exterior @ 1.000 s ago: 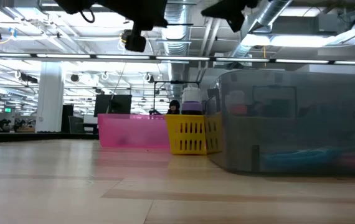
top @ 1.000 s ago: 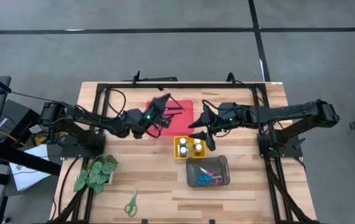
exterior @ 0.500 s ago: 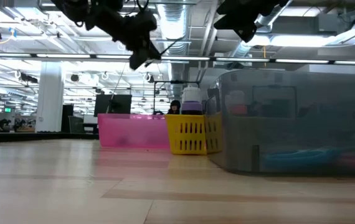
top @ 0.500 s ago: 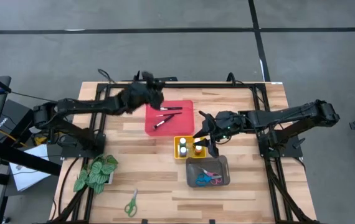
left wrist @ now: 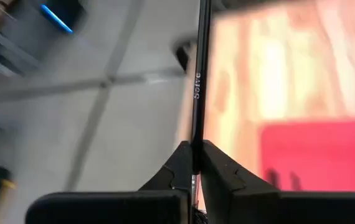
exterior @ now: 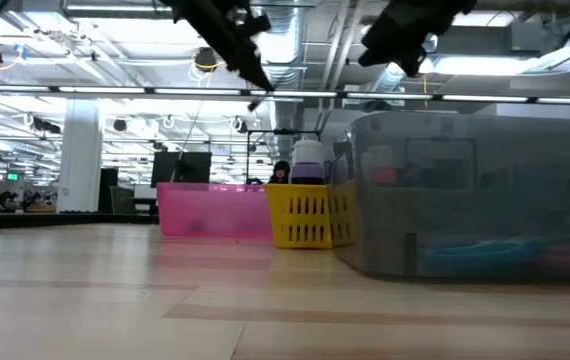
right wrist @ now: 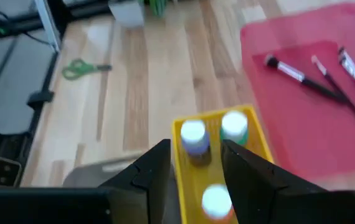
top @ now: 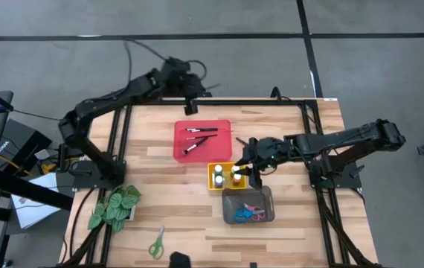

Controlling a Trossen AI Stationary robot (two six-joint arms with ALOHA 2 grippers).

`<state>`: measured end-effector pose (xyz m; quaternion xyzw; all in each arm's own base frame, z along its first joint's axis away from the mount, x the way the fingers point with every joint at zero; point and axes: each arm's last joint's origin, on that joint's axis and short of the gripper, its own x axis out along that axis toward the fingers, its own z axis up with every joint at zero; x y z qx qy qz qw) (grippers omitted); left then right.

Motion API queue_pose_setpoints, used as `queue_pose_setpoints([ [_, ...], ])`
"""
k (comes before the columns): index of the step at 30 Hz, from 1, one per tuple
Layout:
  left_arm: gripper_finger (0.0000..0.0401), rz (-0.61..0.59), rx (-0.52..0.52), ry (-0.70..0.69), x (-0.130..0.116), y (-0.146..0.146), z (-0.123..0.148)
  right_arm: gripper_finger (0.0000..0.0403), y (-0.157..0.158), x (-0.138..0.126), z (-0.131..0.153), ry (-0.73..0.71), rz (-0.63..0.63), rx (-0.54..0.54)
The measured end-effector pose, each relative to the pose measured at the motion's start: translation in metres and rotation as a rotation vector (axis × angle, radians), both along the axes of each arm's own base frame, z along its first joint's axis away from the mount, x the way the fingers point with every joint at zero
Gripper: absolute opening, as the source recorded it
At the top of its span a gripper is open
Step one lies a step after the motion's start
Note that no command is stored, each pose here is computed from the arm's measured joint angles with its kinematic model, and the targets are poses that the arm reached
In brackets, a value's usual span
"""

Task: Pick & Place Paint Supplies
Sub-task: Put the brow brush into the red bin

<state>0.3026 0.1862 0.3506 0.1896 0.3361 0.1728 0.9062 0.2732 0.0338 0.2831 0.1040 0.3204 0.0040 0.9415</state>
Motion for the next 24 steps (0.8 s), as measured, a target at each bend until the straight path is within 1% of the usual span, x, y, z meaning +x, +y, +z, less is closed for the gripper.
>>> queue_pose_setpoints([
  [3,0.0005,-0.01,-0.117,0.145,0.014,-0.005,-0.025,0.0138,0.008,-0.004,-0.003,0.044,-0.033,-0.011],
  [6,0.0005,-0.029,-0.215,0.284,0.025,-0.017,-0.053,0.0138,0.017,-0.009,-0.007,0.078,-0.073,-0.032],
  [10,0.0005,-0.047,-0.305,0.417,0.037,-0.034,-0.08,0.0137,0.029,-0.018,-0.012,0.146,-0.152,-0.08],
  [13,0.0005,-0.065,-0.334,0.458,0.044,-0.044,-0.09,0.0135,0.039,-0.026,-0.016,0.174,-0.21,-0.119],
  [16,0.0005,-0.069,-0.363,0.501,0.048,-0.051,-0.105,0.0134,0.049,-0.033,-0.017,0.173,-0.246,-0.162],
  [20,0.0005,-0.055,-0.392,0.542,0.047,-0.055,-0.122,0.0134,0.06,-0.04,-0.018,0.16,-0.282,-0.195],
  [24,0.0005,-0.039,-0.392,0.574,0.042,-0.055,-0.137,0.0134,0.067,-0.045,-0.018,0.149,-0.295,-0.221],
])
